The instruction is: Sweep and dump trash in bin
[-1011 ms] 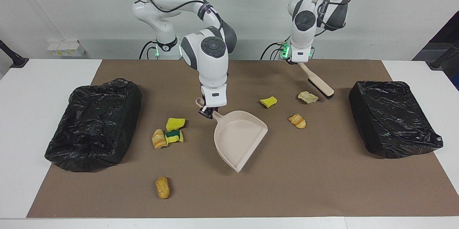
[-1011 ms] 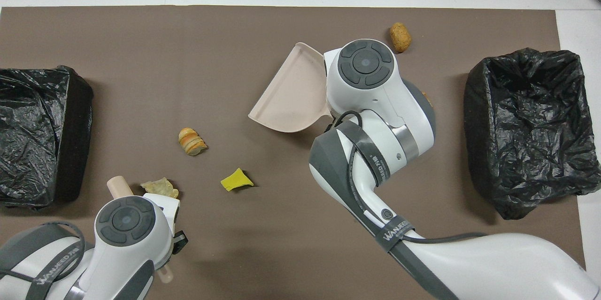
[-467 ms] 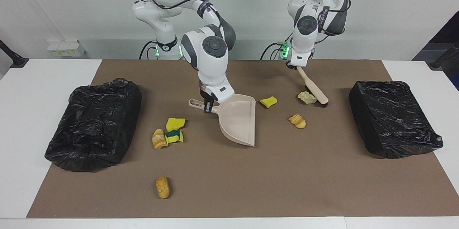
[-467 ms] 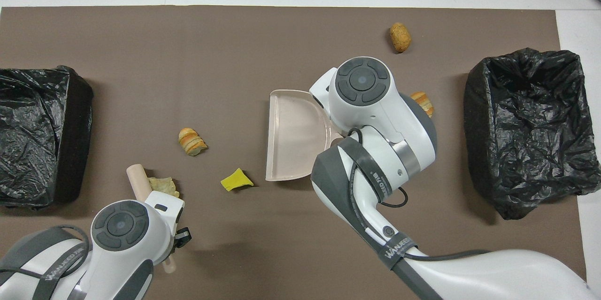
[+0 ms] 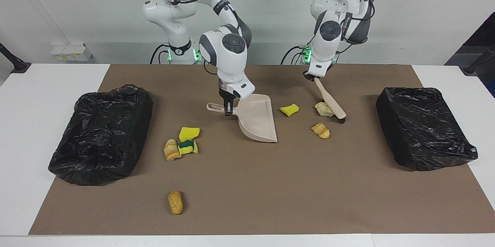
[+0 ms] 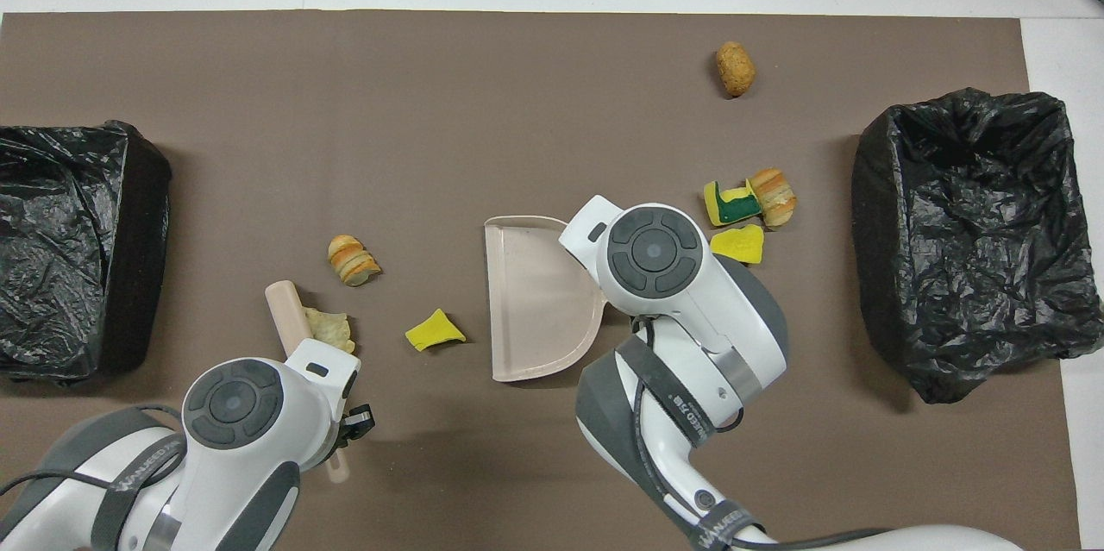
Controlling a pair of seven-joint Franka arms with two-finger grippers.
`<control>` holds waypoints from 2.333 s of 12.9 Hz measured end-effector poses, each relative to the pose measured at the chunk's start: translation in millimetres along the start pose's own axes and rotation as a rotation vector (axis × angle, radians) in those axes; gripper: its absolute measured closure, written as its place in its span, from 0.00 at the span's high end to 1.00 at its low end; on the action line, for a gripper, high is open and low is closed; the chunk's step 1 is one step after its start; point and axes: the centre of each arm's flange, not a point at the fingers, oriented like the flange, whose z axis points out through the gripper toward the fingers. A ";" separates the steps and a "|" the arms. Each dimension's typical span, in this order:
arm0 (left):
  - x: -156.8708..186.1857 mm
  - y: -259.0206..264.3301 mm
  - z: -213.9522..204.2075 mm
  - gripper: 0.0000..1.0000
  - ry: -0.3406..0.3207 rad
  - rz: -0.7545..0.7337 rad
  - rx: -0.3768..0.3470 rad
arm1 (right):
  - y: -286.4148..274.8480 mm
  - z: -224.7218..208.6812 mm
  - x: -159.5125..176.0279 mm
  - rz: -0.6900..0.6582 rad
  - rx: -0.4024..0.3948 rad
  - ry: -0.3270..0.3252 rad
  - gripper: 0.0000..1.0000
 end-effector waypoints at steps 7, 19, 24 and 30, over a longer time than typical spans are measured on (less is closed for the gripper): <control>-21.5 65.4 -17.3 0.28 -0.060 0.123 -0.199 | 0.0 13.1 12.7 0.038 -0.024 0.029 0.32; -46.6 134.2 -68.6 0.28 -0.050 0.253 -0.252 | 0.2 13.5 12.9 0.049 -0.024 0.029 0.32; 1.1 110.0 -91.6 0.28 -0.003 0.264 -0.110 | 0.0 12.6 13.2 0.054 -0.020 0.026 0.32; 109.9 20.0 -80.5 0.28 0.026 0.327 -0.047 | -0.1 12.5 13.3 0.056 -0.020 0.026 0.32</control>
